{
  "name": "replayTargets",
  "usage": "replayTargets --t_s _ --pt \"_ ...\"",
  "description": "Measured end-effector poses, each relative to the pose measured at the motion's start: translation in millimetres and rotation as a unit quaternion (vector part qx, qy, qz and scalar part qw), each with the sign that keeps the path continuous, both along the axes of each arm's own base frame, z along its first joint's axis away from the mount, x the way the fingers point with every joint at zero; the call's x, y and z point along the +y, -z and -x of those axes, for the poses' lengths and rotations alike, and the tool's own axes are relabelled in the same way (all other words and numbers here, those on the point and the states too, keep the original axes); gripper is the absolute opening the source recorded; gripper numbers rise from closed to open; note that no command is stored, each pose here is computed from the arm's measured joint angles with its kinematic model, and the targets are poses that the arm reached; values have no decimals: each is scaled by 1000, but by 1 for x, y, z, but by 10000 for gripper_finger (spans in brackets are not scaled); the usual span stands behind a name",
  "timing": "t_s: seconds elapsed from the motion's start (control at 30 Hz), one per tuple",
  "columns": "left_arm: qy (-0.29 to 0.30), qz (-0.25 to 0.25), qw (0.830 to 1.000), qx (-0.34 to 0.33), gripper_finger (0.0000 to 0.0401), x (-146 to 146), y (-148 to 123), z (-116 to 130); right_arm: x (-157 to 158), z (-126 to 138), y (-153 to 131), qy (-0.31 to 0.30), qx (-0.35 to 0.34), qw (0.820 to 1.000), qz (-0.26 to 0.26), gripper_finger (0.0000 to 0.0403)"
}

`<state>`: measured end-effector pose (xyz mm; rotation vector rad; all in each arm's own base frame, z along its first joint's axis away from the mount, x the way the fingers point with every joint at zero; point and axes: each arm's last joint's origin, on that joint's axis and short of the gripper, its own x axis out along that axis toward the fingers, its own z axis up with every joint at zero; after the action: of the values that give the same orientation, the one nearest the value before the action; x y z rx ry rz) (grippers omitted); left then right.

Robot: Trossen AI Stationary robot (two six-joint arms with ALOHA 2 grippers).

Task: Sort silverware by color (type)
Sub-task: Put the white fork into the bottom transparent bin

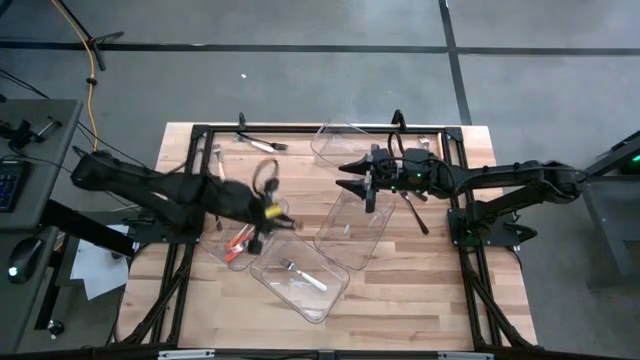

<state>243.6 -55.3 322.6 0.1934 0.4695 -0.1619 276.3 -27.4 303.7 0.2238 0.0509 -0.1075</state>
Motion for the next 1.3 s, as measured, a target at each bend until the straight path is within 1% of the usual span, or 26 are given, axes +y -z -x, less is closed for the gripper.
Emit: replayTargets --t_s 0.1,0.17,0.3,0.37,0.5,0.63,0.73,0.83,0.97,1.3 --pt "22 -13 999 31 14 -23 8 -13 0 0 0 -1 1 1000 10 195" --pt "37 -13 998 49 14 -38 18 -22 0 0 0 -1 3 1000 10 195" --pt "63 -32 992 107 14 -62 50 -38 0 0 2 -1 11 1000 9 195" --pt "73 -44 987 136 13 -71 67 -44 0 0 2 -1 14 1000 10 195" --pt "129 -60 972 186 13 -84 99 -55 0 0 3 -1 18 1000 10 195" --pt "148 -86 959 224 15 -88 124 -61 0 0 3 -1 19 1000 9 195" --pt "143 -104 955 239 21 -87 132 -63 0 0 3 0 19 1000 5 195" --pt "140 -110 951 254 22 -86 139 -63 0 0 3 0 19 1000 4 195" --pt "140 -113 947 265 32 -86 141 -62 0 0 3 0 19 1000 4 195" --pt "133 -110 948 268 88 -84 142 -62 0 0 3 0 19 1000 4 195"
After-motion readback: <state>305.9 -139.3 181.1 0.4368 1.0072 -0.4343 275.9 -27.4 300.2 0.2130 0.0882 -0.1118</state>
